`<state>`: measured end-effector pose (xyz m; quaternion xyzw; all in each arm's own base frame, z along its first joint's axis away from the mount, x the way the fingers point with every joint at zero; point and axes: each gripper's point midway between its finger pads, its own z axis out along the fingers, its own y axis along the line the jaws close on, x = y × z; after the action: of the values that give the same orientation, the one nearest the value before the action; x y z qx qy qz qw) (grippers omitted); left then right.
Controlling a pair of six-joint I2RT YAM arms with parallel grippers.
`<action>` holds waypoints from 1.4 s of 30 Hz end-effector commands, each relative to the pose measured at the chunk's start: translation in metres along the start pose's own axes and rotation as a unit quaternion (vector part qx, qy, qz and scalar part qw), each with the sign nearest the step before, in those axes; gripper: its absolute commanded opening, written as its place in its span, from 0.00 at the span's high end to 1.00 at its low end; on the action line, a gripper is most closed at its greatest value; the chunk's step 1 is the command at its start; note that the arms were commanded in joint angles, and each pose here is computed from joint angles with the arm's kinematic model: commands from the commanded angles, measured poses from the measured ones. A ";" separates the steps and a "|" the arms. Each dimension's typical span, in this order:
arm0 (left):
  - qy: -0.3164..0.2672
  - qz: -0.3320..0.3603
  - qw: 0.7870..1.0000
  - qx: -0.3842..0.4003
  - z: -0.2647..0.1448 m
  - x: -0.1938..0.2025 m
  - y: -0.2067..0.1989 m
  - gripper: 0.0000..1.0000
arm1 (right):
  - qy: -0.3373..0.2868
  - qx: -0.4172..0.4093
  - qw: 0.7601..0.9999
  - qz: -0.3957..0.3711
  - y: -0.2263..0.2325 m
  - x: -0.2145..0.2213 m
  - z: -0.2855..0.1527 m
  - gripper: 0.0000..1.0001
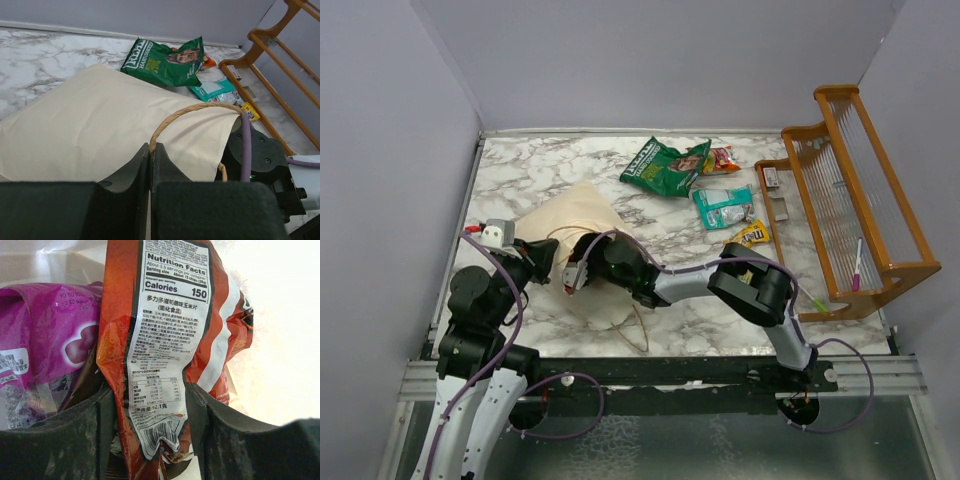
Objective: Take the snacks out of the paper bag
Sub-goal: Take out the snack from the paper bag.
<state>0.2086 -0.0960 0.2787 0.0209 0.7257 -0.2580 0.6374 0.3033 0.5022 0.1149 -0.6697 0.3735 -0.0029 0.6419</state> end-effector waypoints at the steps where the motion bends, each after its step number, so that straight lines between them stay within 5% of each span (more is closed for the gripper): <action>1: -0.009 0.001 1.000 -0.001 0.000 -0.004 0.000 1.00 | 0.040 -0.002 0.999 -0.012 0.000 0.018 0.013 0.49; 7: -0.012 0.002 1.000 0.000 -0.001 -0.005 -0.001 1.00 | 0.013 -0.024 0.999 0.024 -0.006 0.002 0.009 0.73; 11: -0.012 0.002 1.000 0.002 -0.001 -0.005 -0.001 1.00 | -0.013 -0.037 0.998 0.045 -0.009 -0.012 0.004 0.98; 28: -0.011 0.002 1.000 0.002 -0.001 -0.004 -0.001 1.00 | -0.149 -0.073 0.966 0.199 -0.021 -0.083 -0.064 0.99; 42: -0.009 -0.001 1.000 -0.003 0.000 -0.003 0.001 1.00 | -0.186 -0.044 0.955 0.228 -0.045 -0.117 -0.112 0.99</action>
<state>0.2079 -0.0974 0.2788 0.0231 0.7255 -0.2603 0.6366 0.1992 0.4628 0.1926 -0.6101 0.4149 0.2586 0.6236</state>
